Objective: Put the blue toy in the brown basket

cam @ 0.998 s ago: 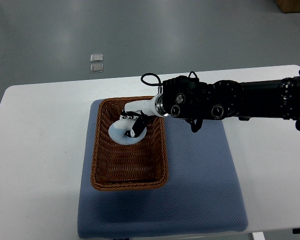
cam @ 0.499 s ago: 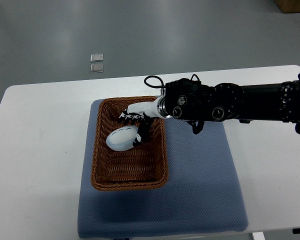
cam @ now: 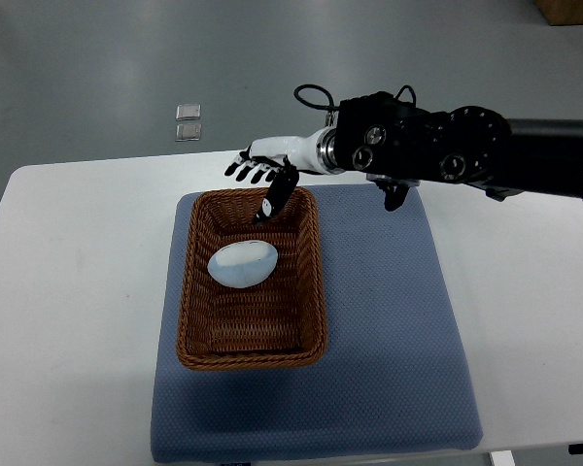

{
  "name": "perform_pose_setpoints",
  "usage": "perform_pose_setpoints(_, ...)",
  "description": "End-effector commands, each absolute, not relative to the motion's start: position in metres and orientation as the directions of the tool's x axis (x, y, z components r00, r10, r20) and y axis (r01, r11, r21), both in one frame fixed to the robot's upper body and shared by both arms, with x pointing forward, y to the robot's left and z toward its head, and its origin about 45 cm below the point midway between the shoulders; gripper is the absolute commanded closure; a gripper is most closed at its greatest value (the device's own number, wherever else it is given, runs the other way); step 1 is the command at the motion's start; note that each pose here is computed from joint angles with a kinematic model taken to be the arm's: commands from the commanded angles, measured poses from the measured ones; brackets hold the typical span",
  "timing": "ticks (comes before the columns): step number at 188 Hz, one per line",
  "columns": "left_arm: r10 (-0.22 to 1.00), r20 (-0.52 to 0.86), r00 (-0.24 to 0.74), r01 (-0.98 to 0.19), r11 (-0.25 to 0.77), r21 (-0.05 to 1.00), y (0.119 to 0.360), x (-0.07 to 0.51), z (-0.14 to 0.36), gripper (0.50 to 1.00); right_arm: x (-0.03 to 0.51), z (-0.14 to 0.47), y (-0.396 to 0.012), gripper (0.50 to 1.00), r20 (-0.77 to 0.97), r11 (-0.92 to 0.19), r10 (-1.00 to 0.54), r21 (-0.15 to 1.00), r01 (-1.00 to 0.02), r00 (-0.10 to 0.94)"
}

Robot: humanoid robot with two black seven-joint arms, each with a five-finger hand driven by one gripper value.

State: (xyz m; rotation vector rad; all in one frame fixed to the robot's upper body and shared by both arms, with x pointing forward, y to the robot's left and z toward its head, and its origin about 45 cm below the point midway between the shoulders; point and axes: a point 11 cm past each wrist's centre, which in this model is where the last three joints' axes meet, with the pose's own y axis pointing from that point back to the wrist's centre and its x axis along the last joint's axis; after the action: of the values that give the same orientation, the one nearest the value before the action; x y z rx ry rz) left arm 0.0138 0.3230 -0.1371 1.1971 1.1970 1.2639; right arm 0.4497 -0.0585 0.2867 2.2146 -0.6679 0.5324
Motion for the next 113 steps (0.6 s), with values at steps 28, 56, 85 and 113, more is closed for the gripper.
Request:
perform_pose_setpoints(28,0.999,0.029,-0.027,-0.025,-0.03,0.999,0.323,0.014,-0.137,0.5,0.479,0.31,-0.119,0.611,0.358,-0.587,-0.674,0.274,-0.762,0.647)
perform_pose_setpoints(56,0.999,0.029,-0.024,-0.025,-0.03,0.999,0.323,0.013,-0.137,0.5,0.487,0.299,-0.15,0.611,0.113,-0.514,-0.84,0.149,-0.845,0.531)
perform_pose_setpoints(85,0.999,0.029,-0.023,-0.024,-0.03,0.999,0.323,0.013,-0.137,0.5,0.482,0.271,-0.175,0.597,-0.252,-0.412,-0.889,0.076,-0.908,0.383)
perform_pose_setpoints(113,0.999,0.029,-0.023,-0.024,-0.03,0.999,0.323,0.013,-0.137,0.5,0.474,0.237,-0.181,0.591,-0.507,-0.348,-0.822,0.091,-0.933,0.257)
